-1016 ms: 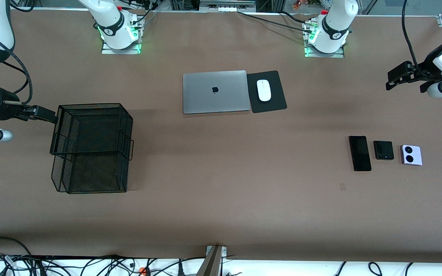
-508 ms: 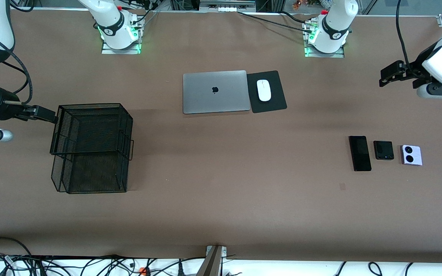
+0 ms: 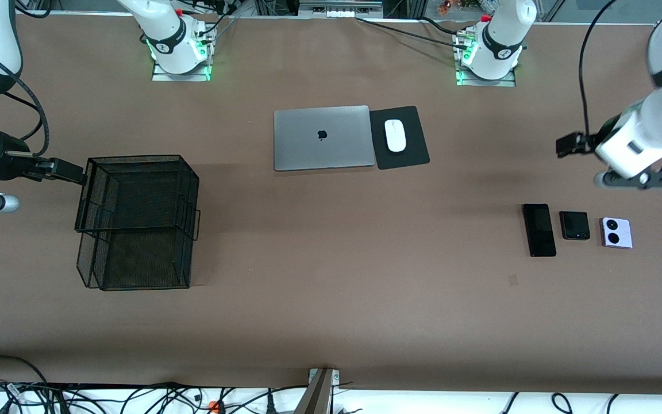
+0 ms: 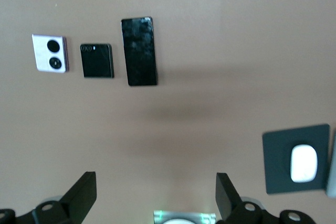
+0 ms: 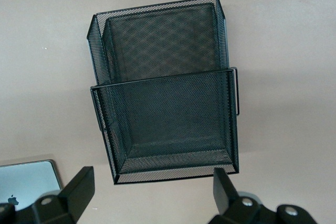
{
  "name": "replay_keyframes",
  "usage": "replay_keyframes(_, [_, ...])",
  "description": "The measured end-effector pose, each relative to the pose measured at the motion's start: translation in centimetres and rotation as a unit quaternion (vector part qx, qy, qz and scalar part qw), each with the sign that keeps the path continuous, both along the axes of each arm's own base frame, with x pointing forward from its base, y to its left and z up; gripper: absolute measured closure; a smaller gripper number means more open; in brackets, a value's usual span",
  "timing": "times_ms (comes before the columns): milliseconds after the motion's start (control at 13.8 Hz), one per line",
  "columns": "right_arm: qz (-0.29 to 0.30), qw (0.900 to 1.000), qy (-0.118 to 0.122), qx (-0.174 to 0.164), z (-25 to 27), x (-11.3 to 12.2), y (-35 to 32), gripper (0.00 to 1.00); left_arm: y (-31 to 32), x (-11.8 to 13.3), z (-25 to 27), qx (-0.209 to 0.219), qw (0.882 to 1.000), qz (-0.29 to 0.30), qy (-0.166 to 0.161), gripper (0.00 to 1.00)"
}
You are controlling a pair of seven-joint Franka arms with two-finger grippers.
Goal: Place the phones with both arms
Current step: 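Reach the left gripper down to the black bar phone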
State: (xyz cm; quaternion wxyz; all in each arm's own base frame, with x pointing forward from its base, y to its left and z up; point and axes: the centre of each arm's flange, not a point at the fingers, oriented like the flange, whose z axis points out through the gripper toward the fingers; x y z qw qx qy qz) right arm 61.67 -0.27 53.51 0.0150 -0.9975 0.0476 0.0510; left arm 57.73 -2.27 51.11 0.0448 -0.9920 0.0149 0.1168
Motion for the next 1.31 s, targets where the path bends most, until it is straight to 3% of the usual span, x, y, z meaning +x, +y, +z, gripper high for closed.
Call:
replay_keyframes(363, [0.001,1.000,0.007,0.000,-0.1,-0.2,0.0,0.00,5.1,3.6,-6.9,-0.023,0.997,-0.070,-0.008,0.00])
replay_keyframes(581, [0.001,1.000,0.013,0.000,-0.2,-0.3,0.0,0.00,9.1,4.5,-9.9,-0.036,0.995,-0.093,-0.011,0.00])
replay_keyframes(1088, [0.001,1.000,0.014,0.000,-0.3,-0.3,0.0,0.00,11.1,4.8,-17.3,-0.035,0.993,-0.090,-0.069,0.00])
replay_keyframes(1306, [0.000,1.000,0.014,0.000,-0.3,-0.3,0.0,0.00,12.7,5.0,-21.4,-0.049,0.993,-0.045,-0.097,0.00])
